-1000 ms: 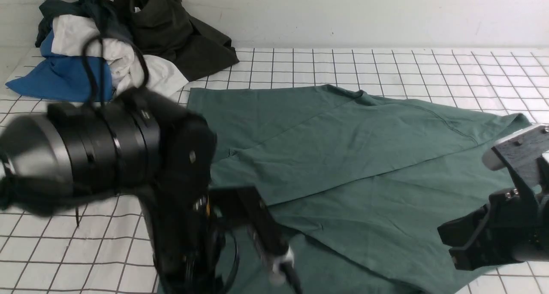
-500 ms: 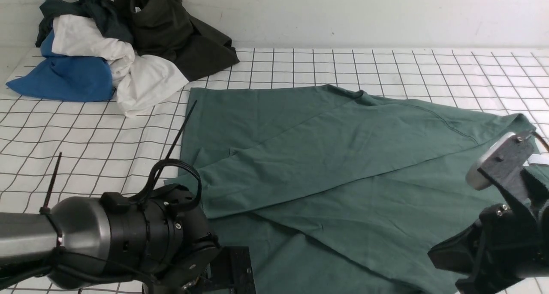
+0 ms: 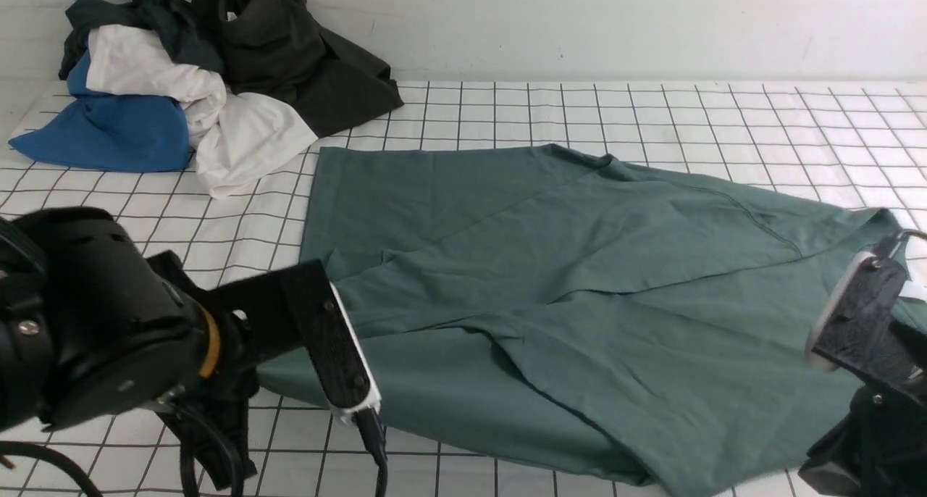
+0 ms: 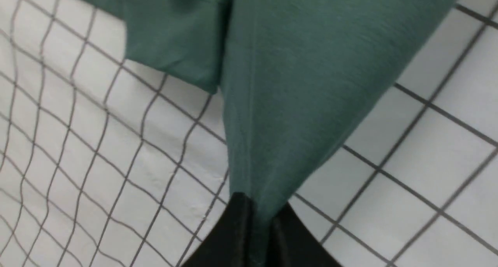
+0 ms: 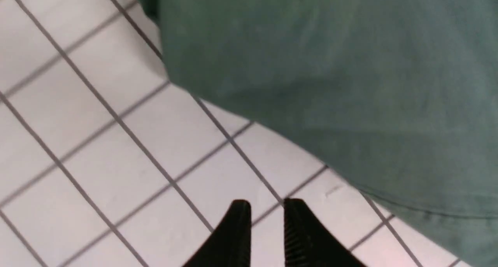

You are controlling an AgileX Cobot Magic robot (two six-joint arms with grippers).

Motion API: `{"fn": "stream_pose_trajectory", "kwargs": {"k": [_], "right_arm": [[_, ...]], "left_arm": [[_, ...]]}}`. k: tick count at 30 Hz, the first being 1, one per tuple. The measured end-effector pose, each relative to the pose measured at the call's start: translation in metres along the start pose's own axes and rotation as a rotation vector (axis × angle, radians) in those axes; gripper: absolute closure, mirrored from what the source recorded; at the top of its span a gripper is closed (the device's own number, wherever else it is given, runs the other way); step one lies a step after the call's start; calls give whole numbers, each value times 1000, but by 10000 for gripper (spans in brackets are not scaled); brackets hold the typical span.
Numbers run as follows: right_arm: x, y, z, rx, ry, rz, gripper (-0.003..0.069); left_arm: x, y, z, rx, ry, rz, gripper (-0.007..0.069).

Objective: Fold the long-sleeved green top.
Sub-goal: Use both arms simultaneously to clamp the lower edge of the clothing fabric, then use both arms to drag the lower edge of the fabric forward and fold it over the upper edge

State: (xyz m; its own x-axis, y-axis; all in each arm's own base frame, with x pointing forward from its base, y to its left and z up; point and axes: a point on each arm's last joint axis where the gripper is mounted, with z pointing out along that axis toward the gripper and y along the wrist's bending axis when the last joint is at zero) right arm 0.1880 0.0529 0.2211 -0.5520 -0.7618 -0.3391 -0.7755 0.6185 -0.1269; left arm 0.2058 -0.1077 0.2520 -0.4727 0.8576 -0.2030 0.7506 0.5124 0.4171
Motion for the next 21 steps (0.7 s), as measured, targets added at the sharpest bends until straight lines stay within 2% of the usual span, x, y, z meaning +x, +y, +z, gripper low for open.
{"fn": "stream_pose_trajectory", "kwargs": {"k": [1, 5, 6, 7, 10, 13, 15, 16, 18, 21], "right_arm": [[2, -2, 7, 3, 31, -26, 445], [2, -10, 30, 29, 52, -136, 298], [2, -10, 33, 27, 57, -143, 287], [1, -14, 43, 34, 62, -212, 262], [-1, -20, 58, 49, 74, -310, 252], [1, -24, 78, 27, 114, -386, 288], [0, -26, 80, 38, 114, -383, 348], [0, -26, 80, 38, 114, -379, 354], [-1, -27, 80, 66, 104, -326, 469], [-7, -34, 68, 126, 82, -280, 596]], "left_arm": [[3, 5, 0, -1, -4, -32, 611], [10, 13, 4, 22, 2, -122, 610], [10, 13, 4, 22, 3, -123, 610], [10, 13, 4, 26, 3, -128, 610], [10, 13, 4, 31, 2, -131, 610], [11, 13, 4, 33, 3, -133, 610], [11, 13, 4, 33, 6, -134, 610], [11, 13, 4, 33, 5, -134, 610], [12, 12, 4, 43, 21, -140, 610], [15, 9, -2, 85, 39, -182, 610]]}}
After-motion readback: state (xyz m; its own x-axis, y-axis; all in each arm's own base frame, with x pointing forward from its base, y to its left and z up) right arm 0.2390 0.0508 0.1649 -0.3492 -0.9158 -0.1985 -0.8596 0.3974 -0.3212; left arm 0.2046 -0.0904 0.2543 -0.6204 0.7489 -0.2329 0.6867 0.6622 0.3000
